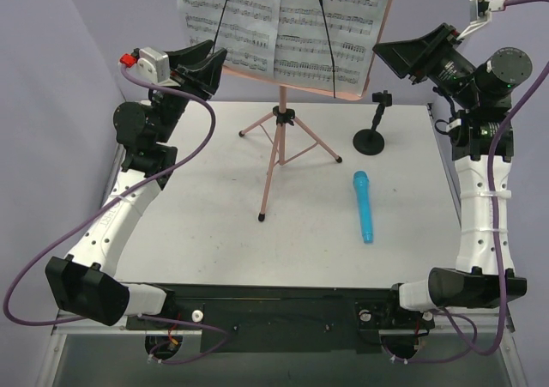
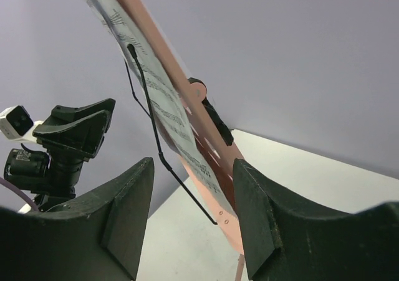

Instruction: Set up the instrument practice props

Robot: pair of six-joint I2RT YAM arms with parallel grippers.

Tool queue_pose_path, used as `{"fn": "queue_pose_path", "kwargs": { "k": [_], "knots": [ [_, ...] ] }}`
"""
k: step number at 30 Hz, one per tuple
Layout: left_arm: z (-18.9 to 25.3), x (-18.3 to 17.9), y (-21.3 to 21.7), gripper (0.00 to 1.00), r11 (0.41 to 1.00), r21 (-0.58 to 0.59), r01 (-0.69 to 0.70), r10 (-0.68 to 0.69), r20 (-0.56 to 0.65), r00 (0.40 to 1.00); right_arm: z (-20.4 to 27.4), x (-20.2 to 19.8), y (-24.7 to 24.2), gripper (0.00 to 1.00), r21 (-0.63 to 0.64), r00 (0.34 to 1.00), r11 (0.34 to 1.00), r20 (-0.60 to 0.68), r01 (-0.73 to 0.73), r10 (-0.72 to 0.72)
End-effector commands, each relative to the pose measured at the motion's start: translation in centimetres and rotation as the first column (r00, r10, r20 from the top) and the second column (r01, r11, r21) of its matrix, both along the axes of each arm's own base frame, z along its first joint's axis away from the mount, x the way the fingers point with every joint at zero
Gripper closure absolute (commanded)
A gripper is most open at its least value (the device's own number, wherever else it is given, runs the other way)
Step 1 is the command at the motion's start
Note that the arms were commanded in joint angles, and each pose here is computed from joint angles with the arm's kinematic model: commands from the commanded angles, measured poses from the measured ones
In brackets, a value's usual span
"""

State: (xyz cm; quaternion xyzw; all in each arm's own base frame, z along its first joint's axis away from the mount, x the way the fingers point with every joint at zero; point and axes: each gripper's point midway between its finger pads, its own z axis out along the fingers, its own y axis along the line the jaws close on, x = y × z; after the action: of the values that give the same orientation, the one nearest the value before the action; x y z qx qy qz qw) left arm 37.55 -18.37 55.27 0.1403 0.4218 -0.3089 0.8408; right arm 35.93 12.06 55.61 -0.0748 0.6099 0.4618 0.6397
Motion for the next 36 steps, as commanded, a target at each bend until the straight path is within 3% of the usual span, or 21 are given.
{"fn": "queue_pose_path", "kwargs": {
  "k": [1, 36],
  "knots": [
    [1.0, -0.8, 0.2, 0.52, 1.0, -0.011, 0.011, -0.011, 0.034, 0.999, 2.8, -1.1, 0.3, 0.52, -0.004, 0.994, 1.0, 0.109, -0.012, 0.012],
    [0.9, -0.6, -0.1, 0.52, 0.999, -0.012, 0.029, -0.029, 0.032, 0.999, 1.4, -2.1, 1.0, 0.54, -0.069, 0.992, 0.998, 0.125, 0.016, -0.007]
  ]
}}
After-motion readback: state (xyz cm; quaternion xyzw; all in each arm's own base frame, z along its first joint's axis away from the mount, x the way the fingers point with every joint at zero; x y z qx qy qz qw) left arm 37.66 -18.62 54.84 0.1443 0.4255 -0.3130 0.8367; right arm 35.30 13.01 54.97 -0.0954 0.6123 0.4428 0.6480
